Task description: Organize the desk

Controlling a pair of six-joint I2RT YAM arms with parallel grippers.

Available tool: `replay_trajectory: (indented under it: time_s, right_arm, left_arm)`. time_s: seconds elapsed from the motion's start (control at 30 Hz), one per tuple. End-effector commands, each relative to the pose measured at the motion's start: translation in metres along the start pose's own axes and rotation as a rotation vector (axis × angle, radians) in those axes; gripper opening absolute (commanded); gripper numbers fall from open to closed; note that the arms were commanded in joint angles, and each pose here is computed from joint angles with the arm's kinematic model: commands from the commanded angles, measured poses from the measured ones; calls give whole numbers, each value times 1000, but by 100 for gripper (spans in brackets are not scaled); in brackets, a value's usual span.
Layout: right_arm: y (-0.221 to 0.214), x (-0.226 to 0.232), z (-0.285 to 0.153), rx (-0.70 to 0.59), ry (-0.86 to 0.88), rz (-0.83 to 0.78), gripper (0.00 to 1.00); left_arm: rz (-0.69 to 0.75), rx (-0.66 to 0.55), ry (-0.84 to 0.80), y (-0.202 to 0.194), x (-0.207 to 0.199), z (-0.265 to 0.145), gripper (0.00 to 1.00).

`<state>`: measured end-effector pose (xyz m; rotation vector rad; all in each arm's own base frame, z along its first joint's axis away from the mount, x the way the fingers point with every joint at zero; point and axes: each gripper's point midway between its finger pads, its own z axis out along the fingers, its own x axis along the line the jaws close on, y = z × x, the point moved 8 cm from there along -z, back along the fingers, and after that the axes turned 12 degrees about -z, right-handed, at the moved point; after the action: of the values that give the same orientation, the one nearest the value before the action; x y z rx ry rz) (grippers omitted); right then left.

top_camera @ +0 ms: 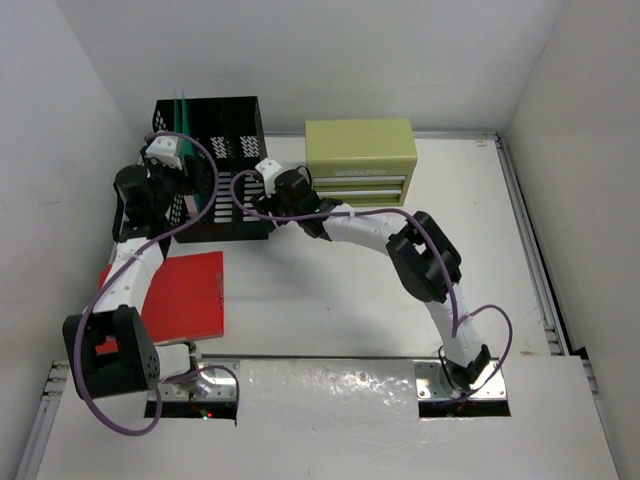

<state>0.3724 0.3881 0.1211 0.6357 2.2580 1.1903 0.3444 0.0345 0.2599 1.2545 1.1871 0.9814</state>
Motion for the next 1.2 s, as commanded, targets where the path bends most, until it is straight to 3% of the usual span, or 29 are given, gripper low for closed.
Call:
replay_trajectory:
  time_s: [0.0, 0.1, 0.2, 0.4, 0.43, 0.5, 0.63, 0.73, 0.87, 1.0, 1.17]
  right_arm:
    - [23, -11, -24, 42, -40, -24, 73]
    - [42, -18, -37, 38, -78, -42, 81]
    - [52, -14, -59, 22, -104, -60, 82]
    - [45, 56, -92, 34, 136, 35, 81]
    - [30, 72, -93, 62, 183, 112, 79]
    - [33, 110, -94, -1, 341, 174, 78]
    - [28, 166, -83, -53, 521, 451, 68]
    - [23, 194, -79, -40, 580, 543, 64]
    - [-2, 225, -67, 36, 623, 622, 54]
    - [-19, 245, -63, 93, 665, 687, 51]
    - [-25, 264, -61, 109, 742, 714, 42]
  left_arm:
    - [-8, 111, -10, 17, -5, -15, 59]
    - [-11, 182, -2, 22, -8, -28, 59]
    - [36, 224, -28, 30, -14, -43, 60]
    - [162, 402, -103, 31, -22, -75, 60]
    - [179, 411, -95, 31, -22, -80, 60]
    - [201, 455, -66, 19, -18, -87, 60]
    - [204, 501, -8, 0, -14, -98, 60]
    - [211, 500, 0, -3, -14, -104, 60]
    - [227, 510, -4, -9, -16, -111, 60]
    - [238, 523, -10, -14, -15, -111, 60]
    - [240, 527, -24, -22, -16, -112, 60]
